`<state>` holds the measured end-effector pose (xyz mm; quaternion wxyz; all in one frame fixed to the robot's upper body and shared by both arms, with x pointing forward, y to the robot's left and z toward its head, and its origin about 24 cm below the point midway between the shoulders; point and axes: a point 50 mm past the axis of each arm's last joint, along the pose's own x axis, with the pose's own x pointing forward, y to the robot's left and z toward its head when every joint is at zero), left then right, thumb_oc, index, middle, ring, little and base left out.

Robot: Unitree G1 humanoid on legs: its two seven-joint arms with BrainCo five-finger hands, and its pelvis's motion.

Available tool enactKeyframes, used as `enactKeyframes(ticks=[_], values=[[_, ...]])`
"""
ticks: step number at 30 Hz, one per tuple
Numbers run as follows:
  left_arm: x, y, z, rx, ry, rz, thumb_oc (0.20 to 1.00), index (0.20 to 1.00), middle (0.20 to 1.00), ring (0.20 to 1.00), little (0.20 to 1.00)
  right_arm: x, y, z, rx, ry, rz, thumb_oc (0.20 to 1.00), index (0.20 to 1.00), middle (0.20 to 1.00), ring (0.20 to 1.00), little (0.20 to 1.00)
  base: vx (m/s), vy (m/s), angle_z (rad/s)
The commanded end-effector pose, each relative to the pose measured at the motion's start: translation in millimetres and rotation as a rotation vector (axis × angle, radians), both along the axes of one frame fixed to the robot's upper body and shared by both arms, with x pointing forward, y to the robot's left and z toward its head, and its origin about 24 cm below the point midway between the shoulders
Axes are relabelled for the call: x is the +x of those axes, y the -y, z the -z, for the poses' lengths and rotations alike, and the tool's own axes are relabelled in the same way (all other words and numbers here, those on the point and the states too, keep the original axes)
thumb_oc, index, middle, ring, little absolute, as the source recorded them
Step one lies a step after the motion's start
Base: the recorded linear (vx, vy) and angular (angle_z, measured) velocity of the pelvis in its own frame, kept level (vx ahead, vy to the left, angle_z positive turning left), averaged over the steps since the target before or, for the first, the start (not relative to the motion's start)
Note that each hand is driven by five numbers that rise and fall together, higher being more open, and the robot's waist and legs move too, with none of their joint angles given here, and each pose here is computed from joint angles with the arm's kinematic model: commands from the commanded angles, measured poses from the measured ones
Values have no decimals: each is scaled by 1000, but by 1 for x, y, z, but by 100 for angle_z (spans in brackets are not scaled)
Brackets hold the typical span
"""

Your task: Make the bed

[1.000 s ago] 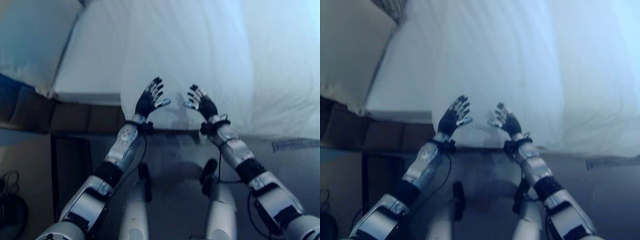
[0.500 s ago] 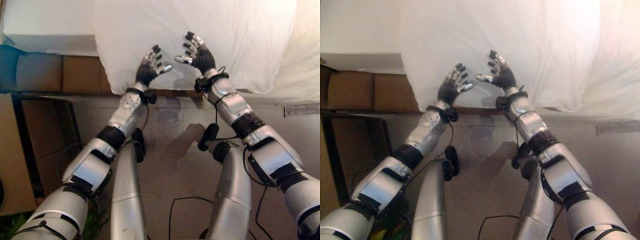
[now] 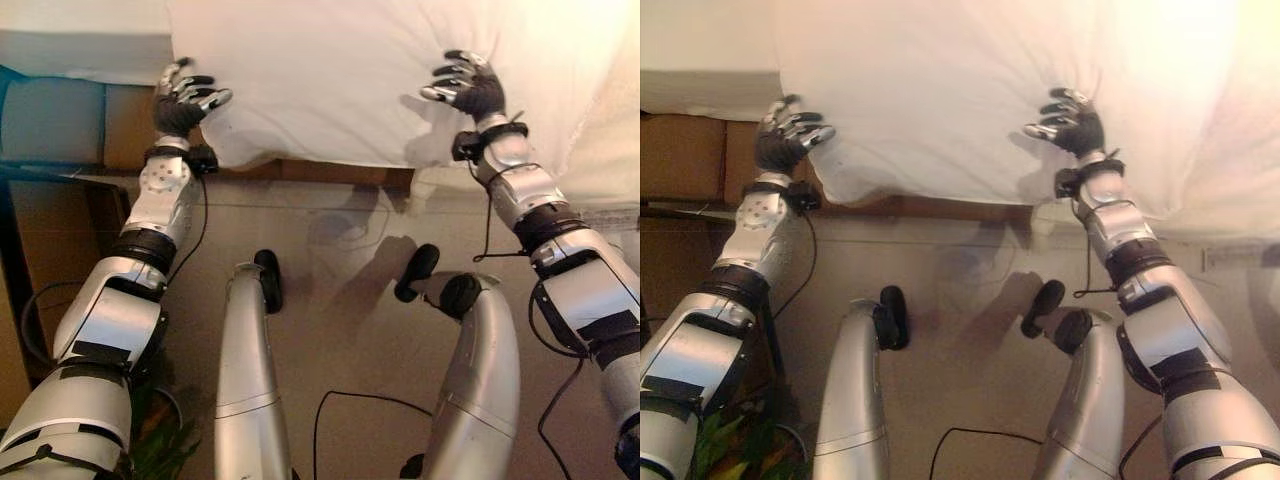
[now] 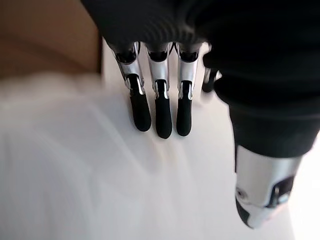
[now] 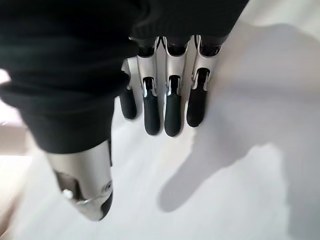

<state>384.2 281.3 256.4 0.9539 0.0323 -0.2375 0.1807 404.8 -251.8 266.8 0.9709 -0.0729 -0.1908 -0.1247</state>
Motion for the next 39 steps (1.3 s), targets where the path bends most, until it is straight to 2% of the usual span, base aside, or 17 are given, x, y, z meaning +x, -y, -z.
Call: enactKeyframes(ticks=[1, 4, 7, 8, 10, 13, 16, 17, 22, 27, 30, 34, 37, 38, 39], values=[[-18, -37, 4, 24, 23, -138, 1000, 1000, 1000, 1000, 1000, -17, 53, 17, 51, -22, 186, 1000, 1000, 1000, 1000, 1000, 27, 2, 3], [-31, -62, 21, 0, -24, -211, 1000, 1000, 1000, 1000, 1000, -34, 89, 34, 87, -72, 294, 1000, 1000, 1000, 1000, 1000, 6, 2, 1], [-39, -76, 30, 1, -59, -251, 1000, 1000, 1000, 1000, 1000, -44, 108, 43, 98, -107, 352, 1000, 1000, 1000, 1000, 1000, 21, 3, 4], [-47, -90, 37, 12, -96, -299, 1000, 1000, 1000, 1000, 1000, -57, 128, 49, 115, -134, 430, 1000, 1000, 1000, 1000, 1000, 34, -1, -2], [-51, -96, 40, 15, -109, -317, 1000, 1000, 1000, 1000, 1000, -62, 135, 51, 118, -144, 452, 1000, 1000, 1000, 1000, 1000, 0, 0, 0], [-67, -116, 58, -29, -152, -381, 1000, 1000, 1000, 1000, 1000, -86, 164, 67, 175, -180, 562, 1000, 1000, 1000, 1000, 1000, 21, -9, -2], [-73, -120, 71, -46, -180, -396, 1000, 1000, 1000, 1000, 1000, -99, 177, 80, 200, -217, 629, 1000, 1000, 1000, 1000, 1000, 7, -7, -2], [-79, -123, 87, -75, -205, -408, 1000, 1000, 1000, 1000, 1000, -114, 189, 95, 229, -255, 703, 1000, 1000, 1000, 1000, 1000, 0, 0, 0], [-91, -118, 124, -150, -246, -408, 1000, 1000, 1000, 1000, 1000, -145, 204, 134, 291, -344, 819, 1000, 1000, 1000, 1000, 1000, 0, 0, 0], [-96, -96, 158, -223, -266, -358, 1000, 1000, 1000, 1000, 1000, -160, 194, 184, 334, -468, 850, 1000, 1000, 1000, 1000, 1000, -12, -16, 0], [-96, -75, 186, -244, -336, -315, 1000, 1000, 1000, 1000, 1000, -157, 175, 216, 356, -553, 798, 1000, 1000, 1000, 1000, 1000, -43, -48, 0], [-107, -41, 239, -175, -548, -235, 1000, 1000, 1000, 1000, 1000, -151, 122, 271, 318, -719, 634, 1000, 1000, 1000, 1000, 1000, -44, -53, 6], [-121, -31, 266, -106, -673, -193, 1000, 1000, 1000, 1000, 1000, -151, 103, 285, 268, -765, 554, 1000, 1000, 1000, 1000, 1000, 16, -16, 5], [-135, -13, 294, -47, -804, -104, 1000, 1000, 1000, 1000, 1000, -154, 78, 305, 232, -827, 444, 1000, 1000, 1000, 1000, 1000, 100, -8, -8], [-147, -15, 307, -73, -863, -113, 1000, 1000, 1000, 1000, 1000, -162, 72, 315, 216, -862, 414, 1000, 1000, 1000, 1000, 1000, 167, -23, -10]])
